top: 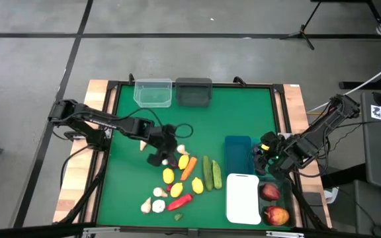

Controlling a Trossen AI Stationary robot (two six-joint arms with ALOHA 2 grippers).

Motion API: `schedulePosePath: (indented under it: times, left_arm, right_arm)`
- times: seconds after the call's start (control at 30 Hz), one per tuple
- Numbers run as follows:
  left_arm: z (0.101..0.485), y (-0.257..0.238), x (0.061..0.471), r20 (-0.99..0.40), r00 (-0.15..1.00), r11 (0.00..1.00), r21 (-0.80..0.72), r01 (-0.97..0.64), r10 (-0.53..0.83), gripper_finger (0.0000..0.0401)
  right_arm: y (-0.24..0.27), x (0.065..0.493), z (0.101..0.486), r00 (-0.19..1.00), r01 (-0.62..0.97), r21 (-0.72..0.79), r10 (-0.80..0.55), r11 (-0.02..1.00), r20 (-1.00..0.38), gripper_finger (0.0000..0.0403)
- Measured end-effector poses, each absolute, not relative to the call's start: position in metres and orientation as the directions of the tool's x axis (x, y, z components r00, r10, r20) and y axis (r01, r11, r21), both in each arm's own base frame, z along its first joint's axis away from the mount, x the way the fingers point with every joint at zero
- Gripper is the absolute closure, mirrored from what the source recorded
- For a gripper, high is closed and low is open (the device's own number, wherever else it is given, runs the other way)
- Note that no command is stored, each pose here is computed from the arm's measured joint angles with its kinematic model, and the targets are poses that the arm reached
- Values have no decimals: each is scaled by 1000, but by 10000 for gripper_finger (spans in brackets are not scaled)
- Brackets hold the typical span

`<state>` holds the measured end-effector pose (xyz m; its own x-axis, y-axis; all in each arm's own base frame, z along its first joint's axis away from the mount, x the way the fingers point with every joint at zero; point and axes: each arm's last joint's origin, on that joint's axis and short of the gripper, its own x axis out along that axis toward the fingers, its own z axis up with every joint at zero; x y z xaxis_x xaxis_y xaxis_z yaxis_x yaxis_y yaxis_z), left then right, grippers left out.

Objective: Sort produce into baskets
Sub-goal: Put the purple eggplant into the green bin

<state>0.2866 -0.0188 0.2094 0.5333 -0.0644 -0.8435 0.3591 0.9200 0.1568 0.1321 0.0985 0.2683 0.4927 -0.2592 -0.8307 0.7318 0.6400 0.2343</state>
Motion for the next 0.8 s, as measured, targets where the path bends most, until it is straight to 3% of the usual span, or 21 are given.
schedulePosePath:
  times: [0.5, 0.8]
  left_arm:
    - [166, 2, 266, -884, 457, 913, 107, 394, -94, 138]
    - [148, 1, 259, -858, 505, 891, 152, 429, -97, 139]
  right_arm:
    - [98, 132, 268, 492, 721, 223, -260, 656, -831, 180]
    - [98, 132, 268, 496, 721, 223, -265, 656, -827, 180]
